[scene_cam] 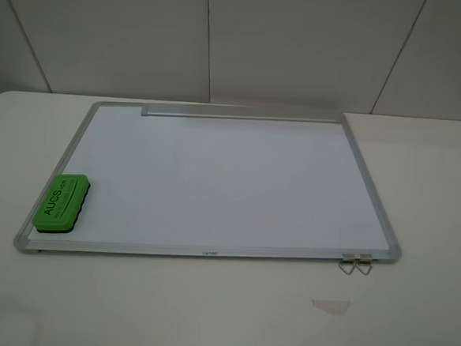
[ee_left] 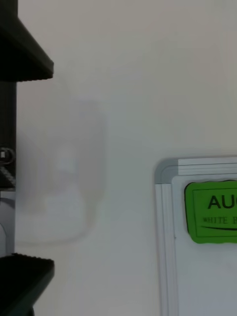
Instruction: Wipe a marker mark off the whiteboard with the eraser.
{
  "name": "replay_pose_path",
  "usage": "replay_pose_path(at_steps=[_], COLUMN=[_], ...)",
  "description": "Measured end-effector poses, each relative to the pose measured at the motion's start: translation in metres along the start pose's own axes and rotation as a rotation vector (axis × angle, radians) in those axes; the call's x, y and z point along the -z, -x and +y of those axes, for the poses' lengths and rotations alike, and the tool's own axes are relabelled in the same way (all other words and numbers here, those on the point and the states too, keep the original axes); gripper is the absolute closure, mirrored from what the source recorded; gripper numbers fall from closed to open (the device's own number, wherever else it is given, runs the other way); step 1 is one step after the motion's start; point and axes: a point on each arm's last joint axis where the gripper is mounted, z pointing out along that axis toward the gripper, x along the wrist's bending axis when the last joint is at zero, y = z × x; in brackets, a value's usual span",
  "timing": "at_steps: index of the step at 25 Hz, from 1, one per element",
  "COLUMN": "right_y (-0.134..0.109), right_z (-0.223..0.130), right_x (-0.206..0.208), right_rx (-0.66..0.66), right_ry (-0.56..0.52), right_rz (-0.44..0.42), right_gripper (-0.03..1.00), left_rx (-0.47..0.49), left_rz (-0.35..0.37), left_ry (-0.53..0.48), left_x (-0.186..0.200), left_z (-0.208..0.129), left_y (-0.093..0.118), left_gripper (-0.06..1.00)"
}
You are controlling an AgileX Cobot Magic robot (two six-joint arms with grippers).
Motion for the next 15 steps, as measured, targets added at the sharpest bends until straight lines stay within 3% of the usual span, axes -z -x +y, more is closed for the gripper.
replay_pose_path(at_steps=[6,15], right_y=[0.000,0.000], right_z=[0.000,0.000], right_x=[0.000,0.000], right_rx=[0.000,0.000], right_ry=[0.000,0.000], right_rz=[0.000,0.000], right_gripper=[0.15,0.15], left_rx=[-0.058,-0.058], left_rz=[-0.005,-0.014], left_ry=[0.113,0.331], left_x=[0.001,0.003], left_z=[-0.049,-0.098], left_y=[-0.004,-0.008], left_gripper=[0.22,0.22])
